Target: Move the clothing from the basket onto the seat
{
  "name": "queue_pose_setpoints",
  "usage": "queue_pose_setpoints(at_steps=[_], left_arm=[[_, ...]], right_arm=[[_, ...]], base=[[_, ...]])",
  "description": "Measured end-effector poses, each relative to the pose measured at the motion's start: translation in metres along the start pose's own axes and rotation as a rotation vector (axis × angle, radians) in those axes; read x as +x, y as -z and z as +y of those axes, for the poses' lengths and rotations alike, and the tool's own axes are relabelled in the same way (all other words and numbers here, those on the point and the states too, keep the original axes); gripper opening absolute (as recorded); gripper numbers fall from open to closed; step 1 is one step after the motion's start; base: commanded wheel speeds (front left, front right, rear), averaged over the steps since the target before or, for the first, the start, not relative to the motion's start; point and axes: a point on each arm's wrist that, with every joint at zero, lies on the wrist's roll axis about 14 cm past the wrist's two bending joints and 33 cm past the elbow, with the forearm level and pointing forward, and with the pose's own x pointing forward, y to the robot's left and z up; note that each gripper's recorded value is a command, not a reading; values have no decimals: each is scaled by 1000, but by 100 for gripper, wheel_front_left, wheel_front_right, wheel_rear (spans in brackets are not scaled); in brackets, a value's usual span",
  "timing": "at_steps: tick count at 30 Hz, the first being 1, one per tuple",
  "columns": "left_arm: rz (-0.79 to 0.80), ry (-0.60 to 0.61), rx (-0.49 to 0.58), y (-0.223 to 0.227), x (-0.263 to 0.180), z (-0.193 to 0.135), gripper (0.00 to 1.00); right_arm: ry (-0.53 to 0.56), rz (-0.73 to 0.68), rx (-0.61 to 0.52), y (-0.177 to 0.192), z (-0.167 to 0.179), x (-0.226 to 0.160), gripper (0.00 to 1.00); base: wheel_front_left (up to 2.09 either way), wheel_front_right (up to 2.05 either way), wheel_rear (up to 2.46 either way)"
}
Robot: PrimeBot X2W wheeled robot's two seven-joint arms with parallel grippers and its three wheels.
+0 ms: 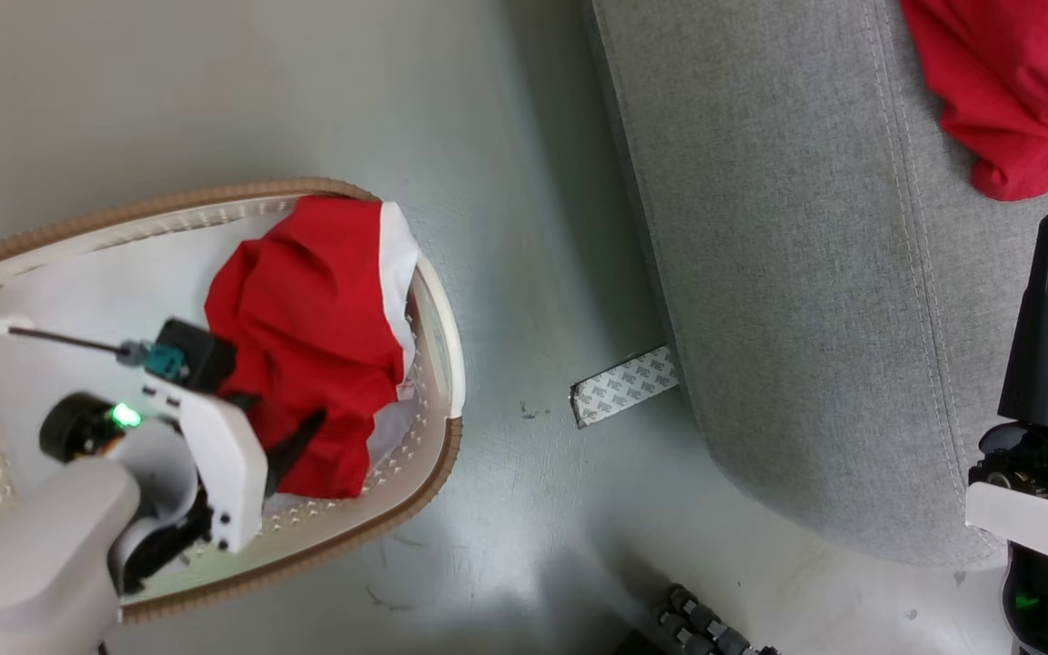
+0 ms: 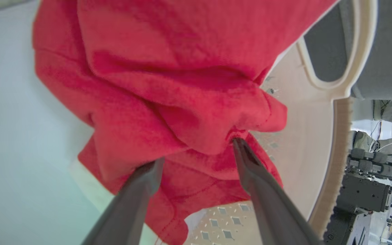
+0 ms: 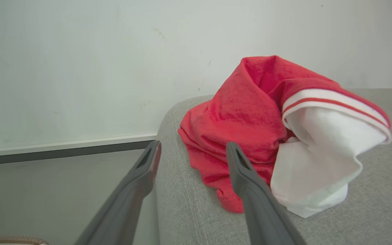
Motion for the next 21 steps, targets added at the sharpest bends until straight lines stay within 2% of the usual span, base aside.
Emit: queue_pose_setpoints(at_steps=[4,12,13,14,15,16,17,21], left_arm=[[-43,-4,0,-16,2,2,100],[-56,4,-16,-20,7,1,100],[-74,6,-19,-23,7,1,94],[-95,9,-20,-28,8,0,77],[-117,15,-16,-32,8,-1,49],[-140,20,-17,-36,7,-2,14],[-150,23,-15,-38,7,-3,0],[-136,23,-7,-33,5,-2,0]], right_arm=[[2,6,0,2,-1,-1,100],[15,26,-4,7,-4,-7,100],[15,29,-4,7,-4,-7,100],[17,32,-4,8,-4,-8,100],[17,34,-3,9,-4,-8,100],[17,36,-3,10,-4,-8,100],[16,37,-2,10,-4,-8,100],[19,44,1,12,-5,-8,100]], base=[[0,0,0],[0,0,0],[3,3,3],[3,3,3],[2,2,2],[1,1,1],[0,0,0],[0,0,0]])
